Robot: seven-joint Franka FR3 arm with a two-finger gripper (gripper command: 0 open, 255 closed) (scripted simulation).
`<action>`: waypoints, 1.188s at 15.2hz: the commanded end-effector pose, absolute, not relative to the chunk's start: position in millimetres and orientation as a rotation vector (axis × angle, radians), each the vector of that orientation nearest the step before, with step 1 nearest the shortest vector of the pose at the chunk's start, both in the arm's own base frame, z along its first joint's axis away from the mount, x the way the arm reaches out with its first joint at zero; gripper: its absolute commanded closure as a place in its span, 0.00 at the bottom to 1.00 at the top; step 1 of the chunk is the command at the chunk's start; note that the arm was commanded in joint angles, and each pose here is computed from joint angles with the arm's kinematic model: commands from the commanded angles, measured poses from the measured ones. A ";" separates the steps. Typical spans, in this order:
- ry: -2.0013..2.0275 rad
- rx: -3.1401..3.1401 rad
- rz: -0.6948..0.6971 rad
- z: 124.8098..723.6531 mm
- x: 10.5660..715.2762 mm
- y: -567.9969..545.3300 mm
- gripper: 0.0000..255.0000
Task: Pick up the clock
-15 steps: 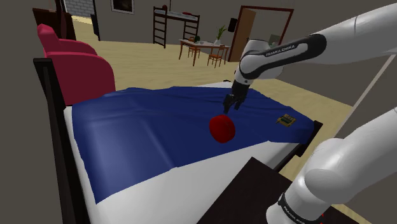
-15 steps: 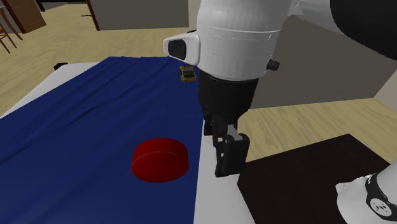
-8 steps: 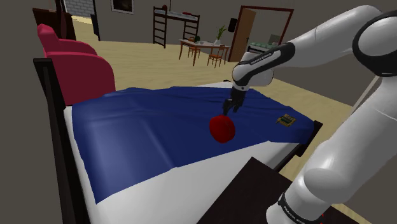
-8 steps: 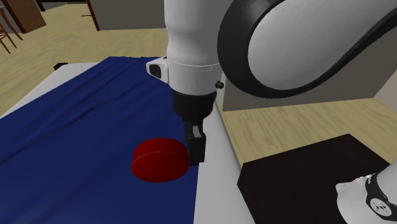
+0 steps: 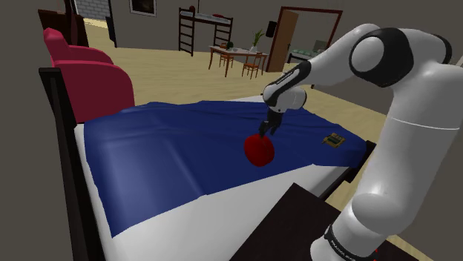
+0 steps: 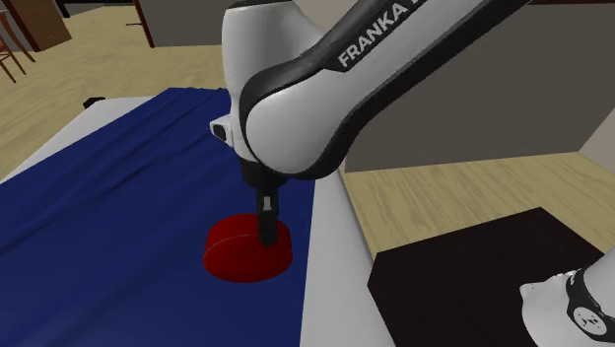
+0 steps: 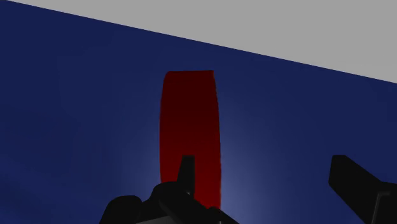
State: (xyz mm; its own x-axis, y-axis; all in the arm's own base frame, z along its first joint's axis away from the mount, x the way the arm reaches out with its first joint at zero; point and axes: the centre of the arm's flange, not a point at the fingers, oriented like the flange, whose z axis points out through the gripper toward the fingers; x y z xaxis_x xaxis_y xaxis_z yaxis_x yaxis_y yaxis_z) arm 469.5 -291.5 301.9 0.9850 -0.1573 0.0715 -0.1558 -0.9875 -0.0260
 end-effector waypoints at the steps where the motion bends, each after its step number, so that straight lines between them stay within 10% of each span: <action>1: 0.252 -3.111 -0.116 284.2 479.2 -311.1 0.00; 14: 0.267 -3.112 -0.117 215.8 493.2 -344.4 0.00; 15: 0.267 -3.112 -0.117 216.0 492.9 -343.3 1.00; 18: 0.267 -3.112 -0.117 216.0 492.8 -343.3 1.00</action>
State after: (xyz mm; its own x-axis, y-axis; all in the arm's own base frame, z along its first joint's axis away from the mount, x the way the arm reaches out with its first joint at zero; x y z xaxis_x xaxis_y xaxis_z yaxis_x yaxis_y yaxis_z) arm 493.2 -343.7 217.3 0.9824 -0.1705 0.0759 -0.1694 -0.9853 -0.0213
